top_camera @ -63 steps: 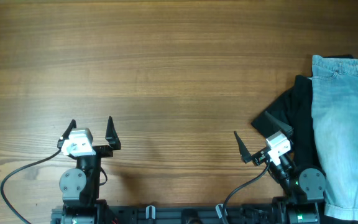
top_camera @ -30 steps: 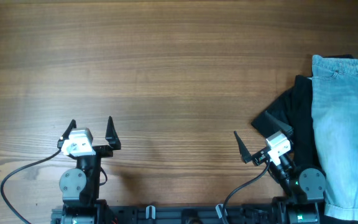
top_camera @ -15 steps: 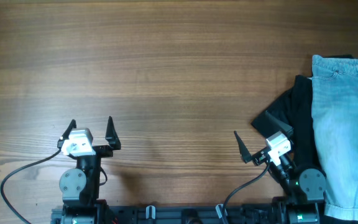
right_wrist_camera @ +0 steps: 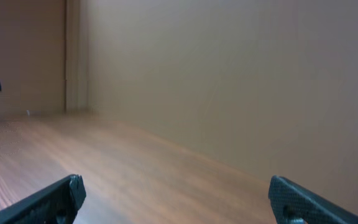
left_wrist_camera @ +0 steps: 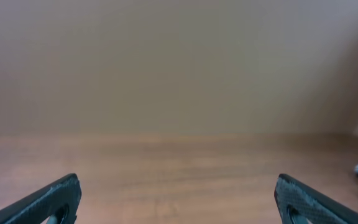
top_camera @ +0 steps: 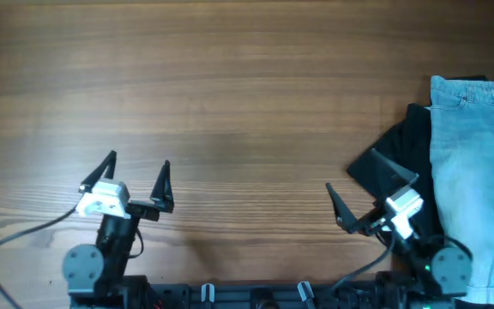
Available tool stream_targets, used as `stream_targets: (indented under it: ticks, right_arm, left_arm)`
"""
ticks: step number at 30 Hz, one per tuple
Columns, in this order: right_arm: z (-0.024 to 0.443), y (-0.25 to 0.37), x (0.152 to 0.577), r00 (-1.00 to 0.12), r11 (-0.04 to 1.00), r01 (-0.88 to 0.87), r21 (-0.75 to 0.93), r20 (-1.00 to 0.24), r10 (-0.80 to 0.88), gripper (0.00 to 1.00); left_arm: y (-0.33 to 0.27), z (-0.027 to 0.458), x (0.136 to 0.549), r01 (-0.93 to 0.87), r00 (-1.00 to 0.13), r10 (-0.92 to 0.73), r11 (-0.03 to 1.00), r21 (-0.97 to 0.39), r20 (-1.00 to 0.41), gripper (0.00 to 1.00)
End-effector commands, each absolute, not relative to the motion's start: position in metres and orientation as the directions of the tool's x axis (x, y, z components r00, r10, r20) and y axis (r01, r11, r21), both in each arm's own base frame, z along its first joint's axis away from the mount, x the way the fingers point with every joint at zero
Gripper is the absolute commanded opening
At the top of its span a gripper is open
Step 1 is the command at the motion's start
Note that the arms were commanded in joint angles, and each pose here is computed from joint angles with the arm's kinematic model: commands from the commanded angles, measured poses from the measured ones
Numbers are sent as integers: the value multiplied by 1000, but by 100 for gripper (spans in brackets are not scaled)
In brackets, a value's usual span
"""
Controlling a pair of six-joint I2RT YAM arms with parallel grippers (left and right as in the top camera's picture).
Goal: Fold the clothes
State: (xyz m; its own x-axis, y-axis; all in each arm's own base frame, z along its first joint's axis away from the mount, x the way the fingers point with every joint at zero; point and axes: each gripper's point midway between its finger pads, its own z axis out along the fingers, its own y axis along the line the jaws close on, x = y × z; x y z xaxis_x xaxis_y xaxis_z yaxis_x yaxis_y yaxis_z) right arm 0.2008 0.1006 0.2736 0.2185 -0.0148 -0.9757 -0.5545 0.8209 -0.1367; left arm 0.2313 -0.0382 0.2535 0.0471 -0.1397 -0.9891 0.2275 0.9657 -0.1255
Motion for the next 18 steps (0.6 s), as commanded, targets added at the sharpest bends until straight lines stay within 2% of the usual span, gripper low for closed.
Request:
stream_targets:
  ticks: [1, 5, 7, 10, 12, 15, 17, 18]
  right_arm:
    - [304, 93, 213, 69, 852, -523, -31, -998, 6, 100]
    - [302, 81, 253, -315, 895, -414, 164, -949, 28, 100]
    - [306, 85, 267, -437, 886, -407, 224, -899, 27, 100]
    - [310, 100, 291, -548, 839, -430, 335, -835, 52, 100]
    - [310, 114, 302, -596, 783, -455, 424, -798, 86, 100]
    - [321, 123, 323, -582, 727, -507, 463, -806, 107, 100]
    - [316, 108, 348, -569, 785, -420, 455, -806, 163, 99]
    - [302, 89, 364, -584, 843, -289, 453, -781, 220, 99]
  left_arm:
    - [-44, 291, 236, 239, -73, -153, 957, -166, -986, 100]
    - [-47, 308, 260, 195, -347, -159, 952, -237, -924, 100]
    - [-49, 311, 271, 175, -459, -157, 949, -263, -874, 100]
    - [-57, 312, 287, 175, -586, -152, 935, -307, -796, 100]
    - [-60, 310, 294, 188, -608, -136, 933, -308, -782, 100]
    - [-66, 307, 295, 212, -623, -133, 920, -329, -771, 100]
    - [-72, 306, 289, 227, -641, -140, 905, -360, -754, 100]
    - [-79, 309, 284, 262, -648, -136, 884, -387, -749, 100]
